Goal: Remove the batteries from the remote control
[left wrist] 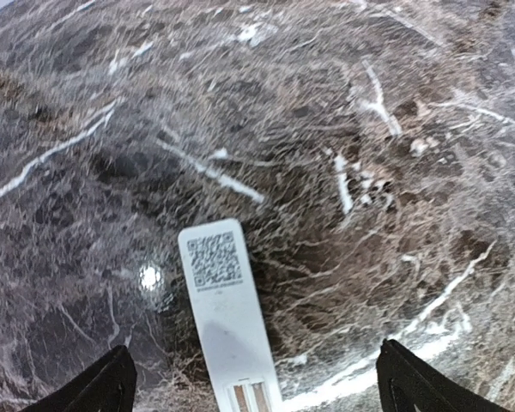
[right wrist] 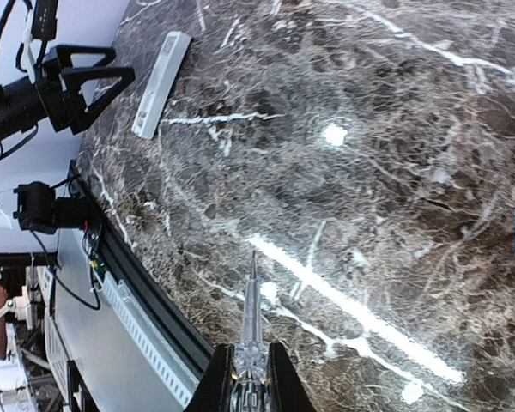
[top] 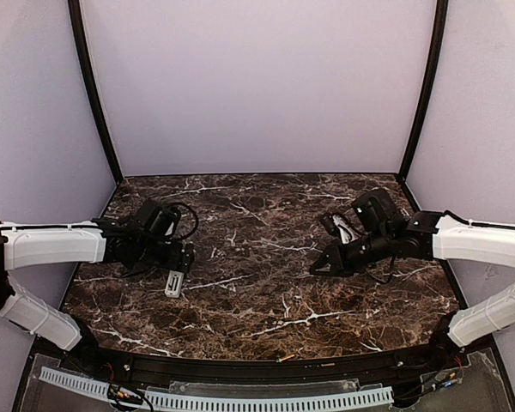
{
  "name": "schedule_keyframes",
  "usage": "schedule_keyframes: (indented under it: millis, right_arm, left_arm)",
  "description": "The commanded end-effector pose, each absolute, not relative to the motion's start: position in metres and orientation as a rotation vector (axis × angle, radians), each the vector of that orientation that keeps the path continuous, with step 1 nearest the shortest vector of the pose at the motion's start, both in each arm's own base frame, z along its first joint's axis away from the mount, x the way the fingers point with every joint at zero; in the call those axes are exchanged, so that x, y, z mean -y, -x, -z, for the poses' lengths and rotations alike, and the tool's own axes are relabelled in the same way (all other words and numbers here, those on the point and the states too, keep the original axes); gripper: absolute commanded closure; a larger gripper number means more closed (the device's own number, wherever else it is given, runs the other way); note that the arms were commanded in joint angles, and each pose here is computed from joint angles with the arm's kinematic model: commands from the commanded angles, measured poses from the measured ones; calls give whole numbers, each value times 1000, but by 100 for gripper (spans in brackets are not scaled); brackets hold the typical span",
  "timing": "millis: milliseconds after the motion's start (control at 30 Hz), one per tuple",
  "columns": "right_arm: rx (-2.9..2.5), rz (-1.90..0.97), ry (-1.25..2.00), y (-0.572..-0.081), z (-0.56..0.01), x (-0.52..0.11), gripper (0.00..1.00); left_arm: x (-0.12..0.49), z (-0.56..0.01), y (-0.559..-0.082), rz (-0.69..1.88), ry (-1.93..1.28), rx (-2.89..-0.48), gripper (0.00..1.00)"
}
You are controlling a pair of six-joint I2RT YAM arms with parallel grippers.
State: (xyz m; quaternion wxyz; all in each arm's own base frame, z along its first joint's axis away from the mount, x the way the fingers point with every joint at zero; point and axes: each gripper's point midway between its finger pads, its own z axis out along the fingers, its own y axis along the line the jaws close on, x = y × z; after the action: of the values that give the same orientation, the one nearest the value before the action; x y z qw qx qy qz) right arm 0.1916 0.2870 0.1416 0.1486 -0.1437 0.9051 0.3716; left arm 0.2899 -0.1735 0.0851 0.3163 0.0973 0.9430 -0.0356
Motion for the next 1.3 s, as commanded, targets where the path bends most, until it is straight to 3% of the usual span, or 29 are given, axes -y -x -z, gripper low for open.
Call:
schedule_keyframes:
  millis: [0, 133, 300, 433, 667, 1033, 1267]
  right_arm:
    - [-2535, -1280, 647, -180, -165, -318, 100]
    - [-2574, -1359, 731, -174, -163, -331, 100]
    - [-2619, -1408, 786, -165, -156, -338, 100]
    - [-2611, -1444, 836, -155, -156, -346, 100]
    - [-2601, -1474, 882, -143, -156, -356, 100]
    - [-2593, -1497, 902, -140, -157, -364, 100]
    - [-2588, -1501, 904, -139, -159, -366, 100]
  left_arm:
    - [206, -117, -292, 224, -490, -2366, 4]
    - [262, -136, -281, 430, -690, -2234, 8]
    - [346, -168, -232, 722, -1041, -1996, 10]
    - [380, -180, -205, 865, -1214, -1857, 12]
    - [407, -183, -173, 1082, -1371, -1758, 20]
    - [417, -167, -147, 1159, -1499, -1757, 28]
    - [419, -154, -148, 1137, -1524, -1795, 45]
